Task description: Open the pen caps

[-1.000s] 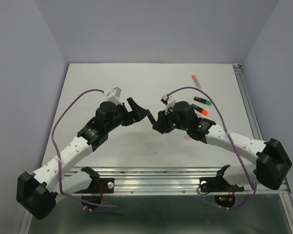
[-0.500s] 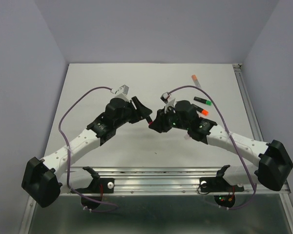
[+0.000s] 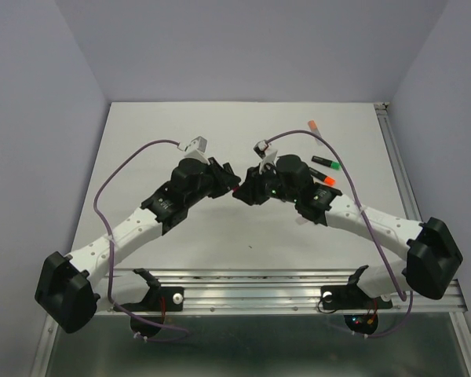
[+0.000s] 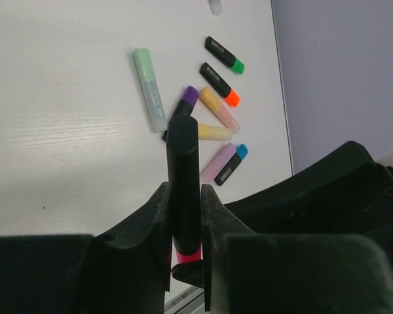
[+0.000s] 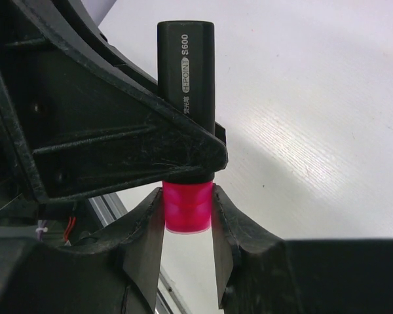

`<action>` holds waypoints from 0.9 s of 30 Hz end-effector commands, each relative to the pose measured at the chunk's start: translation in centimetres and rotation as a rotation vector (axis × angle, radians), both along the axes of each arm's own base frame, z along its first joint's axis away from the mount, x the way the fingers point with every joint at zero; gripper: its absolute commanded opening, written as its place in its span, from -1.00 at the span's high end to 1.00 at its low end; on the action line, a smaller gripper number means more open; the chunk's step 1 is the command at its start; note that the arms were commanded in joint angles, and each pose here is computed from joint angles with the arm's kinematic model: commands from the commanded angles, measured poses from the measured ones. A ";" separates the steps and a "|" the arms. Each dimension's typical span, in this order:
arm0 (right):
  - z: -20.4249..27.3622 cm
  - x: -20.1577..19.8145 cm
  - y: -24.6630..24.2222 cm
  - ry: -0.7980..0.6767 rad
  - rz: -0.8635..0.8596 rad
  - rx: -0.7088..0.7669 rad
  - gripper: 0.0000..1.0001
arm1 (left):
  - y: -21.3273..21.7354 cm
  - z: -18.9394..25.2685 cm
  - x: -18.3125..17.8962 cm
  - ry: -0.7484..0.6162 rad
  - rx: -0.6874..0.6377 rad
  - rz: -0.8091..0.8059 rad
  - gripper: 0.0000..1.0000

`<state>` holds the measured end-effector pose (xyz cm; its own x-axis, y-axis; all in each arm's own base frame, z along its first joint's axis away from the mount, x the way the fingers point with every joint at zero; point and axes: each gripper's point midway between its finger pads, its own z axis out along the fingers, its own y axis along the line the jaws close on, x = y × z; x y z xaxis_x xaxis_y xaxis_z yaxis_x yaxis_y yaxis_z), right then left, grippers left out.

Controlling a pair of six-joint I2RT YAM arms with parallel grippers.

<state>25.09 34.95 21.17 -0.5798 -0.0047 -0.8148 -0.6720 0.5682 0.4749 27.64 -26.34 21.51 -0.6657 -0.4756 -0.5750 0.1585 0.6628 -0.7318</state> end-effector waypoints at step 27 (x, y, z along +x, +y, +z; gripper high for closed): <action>-1.3 -4.3 0.7 0.087 0.136 0.025 0.99 | 10.1 5.0 8.0 -0.152 0.015 0.465 1.00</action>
